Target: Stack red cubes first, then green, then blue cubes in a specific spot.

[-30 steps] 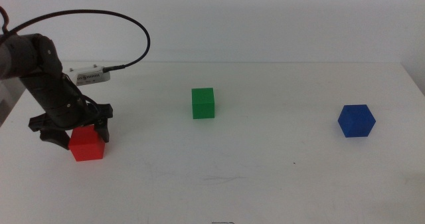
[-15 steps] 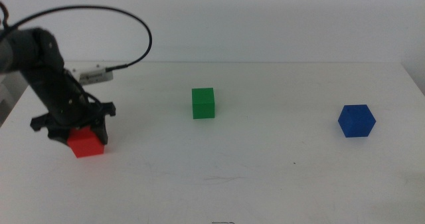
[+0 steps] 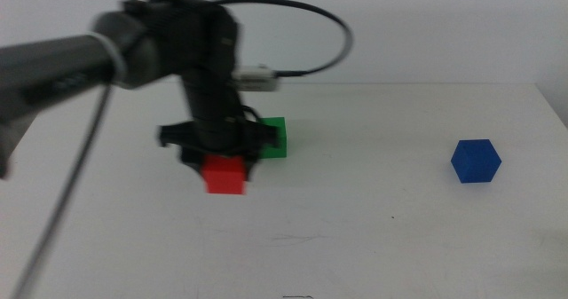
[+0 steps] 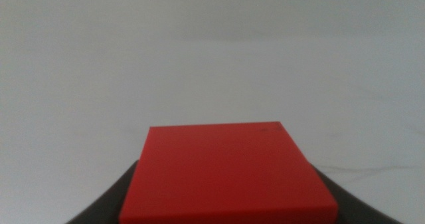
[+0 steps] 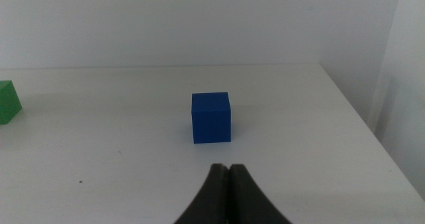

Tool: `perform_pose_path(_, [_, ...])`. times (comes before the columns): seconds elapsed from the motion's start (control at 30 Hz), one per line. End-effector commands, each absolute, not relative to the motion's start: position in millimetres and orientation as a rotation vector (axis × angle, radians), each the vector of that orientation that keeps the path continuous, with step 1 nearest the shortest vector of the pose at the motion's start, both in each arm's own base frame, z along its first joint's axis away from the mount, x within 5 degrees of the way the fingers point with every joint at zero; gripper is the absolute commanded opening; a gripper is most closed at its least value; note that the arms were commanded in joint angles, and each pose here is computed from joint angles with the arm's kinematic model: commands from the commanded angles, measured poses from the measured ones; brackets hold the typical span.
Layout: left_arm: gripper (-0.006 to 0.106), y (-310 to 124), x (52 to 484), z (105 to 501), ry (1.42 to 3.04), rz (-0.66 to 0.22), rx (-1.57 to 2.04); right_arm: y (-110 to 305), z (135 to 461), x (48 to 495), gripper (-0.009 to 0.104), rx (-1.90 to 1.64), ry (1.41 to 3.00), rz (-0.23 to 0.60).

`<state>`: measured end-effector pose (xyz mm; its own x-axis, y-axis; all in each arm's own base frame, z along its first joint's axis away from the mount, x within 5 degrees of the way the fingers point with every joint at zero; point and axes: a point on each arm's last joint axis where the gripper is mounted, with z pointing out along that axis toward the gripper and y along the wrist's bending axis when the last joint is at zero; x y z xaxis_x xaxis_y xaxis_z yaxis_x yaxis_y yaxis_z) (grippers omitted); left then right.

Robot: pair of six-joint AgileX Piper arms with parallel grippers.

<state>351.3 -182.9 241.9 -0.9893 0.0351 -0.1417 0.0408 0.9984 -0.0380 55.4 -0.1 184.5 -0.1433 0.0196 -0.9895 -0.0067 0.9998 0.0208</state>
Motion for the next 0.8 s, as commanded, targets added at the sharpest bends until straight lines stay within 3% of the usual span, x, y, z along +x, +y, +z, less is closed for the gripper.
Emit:
perform_pose_path(0.0, [-0.002,-207,343,266,2.924,-0.122,0.06,0,198,54,-0.001,-0.007,1.606,0.013])
perform_pose_path(0.27, [-0.002,-260,337,243,2.931,-0.161,0.095,0,198,54,-0.001,-0.007,1.606,0.013])
perform_pose_path(0.43, [-0.002,-269,340,230,2.942,-0.229,0.066,0,198,54,-0.001,-0.007,1.606,0.013])
perform_pose_path(0.77, [-0.002,-273,344,221,2.931,-0.254,0.06,0,198,54,-0.001,-0.007,1.606,0.013])
